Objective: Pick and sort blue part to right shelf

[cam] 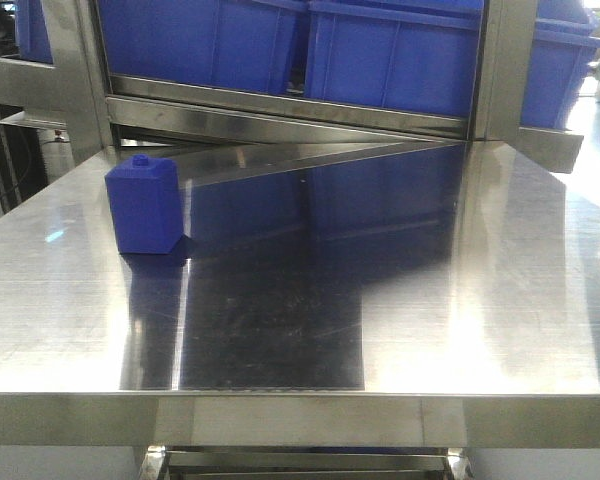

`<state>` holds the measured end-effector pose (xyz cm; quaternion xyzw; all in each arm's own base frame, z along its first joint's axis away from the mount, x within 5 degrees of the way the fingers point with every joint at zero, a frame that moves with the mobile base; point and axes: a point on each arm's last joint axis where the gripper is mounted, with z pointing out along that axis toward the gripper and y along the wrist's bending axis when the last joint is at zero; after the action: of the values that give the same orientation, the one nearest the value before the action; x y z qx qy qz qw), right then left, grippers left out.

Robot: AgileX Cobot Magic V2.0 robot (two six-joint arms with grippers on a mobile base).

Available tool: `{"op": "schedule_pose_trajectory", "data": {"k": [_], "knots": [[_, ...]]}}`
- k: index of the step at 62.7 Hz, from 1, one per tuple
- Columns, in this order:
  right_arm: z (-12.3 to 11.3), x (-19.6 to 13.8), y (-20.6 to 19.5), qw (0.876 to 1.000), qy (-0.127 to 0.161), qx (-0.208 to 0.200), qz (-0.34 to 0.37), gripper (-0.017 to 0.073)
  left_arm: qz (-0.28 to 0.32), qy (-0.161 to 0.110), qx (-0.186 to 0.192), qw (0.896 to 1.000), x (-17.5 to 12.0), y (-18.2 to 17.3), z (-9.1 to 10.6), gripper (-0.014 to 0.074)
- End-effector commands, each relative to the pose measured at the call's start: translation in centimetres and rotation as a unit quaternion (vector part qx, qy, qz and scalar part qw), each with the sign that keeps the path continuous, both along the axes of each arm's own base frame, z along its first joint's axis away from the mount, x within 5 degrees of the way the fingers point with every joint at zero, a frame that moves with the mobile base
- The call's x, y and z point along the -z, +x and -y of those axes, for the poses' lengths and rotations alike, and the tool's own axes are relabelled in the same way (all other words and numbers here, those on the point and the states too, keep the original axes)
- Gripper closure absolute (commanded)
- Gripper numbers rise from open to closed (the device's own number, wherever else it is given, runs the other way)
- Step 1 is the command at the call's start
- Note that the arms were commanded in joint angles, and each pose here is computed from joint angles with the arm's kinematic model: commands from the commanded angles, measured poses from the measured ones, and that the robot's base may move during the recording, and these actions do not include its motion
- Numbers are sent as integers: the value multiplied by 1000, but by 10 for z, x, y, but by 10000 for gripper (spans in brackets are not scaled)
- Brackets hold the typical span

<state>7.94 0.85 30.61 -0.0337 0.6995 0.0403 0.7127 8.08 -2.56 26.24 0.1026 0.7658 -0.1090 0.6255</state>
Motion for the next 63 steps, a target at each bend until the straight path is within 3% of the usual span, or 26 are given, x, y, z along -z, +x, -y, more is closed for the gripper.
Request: {"op": "schedule_pose_trajectory", "data": {"k": [1,8,21,26,42,50,59,63], "knots": [[1,-18,-1,998,2,7,58,165,24,-10,17,1000,-23,13,7,461],[1,-18,-1,998,2,7,58,165,1,-3,40,999,-31,30,19,349],[1,-18,-1,998,2,7,58,165,-36,12,68,997,-36,65,43,-29],[1,-18,-1,998,2,7,58,165,-56,20,72,996,-35,79,51,-85],[1,-18,-1,998,2,7,58,165,-101,51,79,990,-38,130,77,-90],[1,-18,-1,998,2,7,58,165,-161,-9,55,985,-48,154,89,-90],[1,-18,-1,998,2,7,58,165,-246,-11,38,968,-53,180,103,-90],[1,-18,-1,998,2,7,58,165,-283,1,35,958,-53,190,108,-90]]}}
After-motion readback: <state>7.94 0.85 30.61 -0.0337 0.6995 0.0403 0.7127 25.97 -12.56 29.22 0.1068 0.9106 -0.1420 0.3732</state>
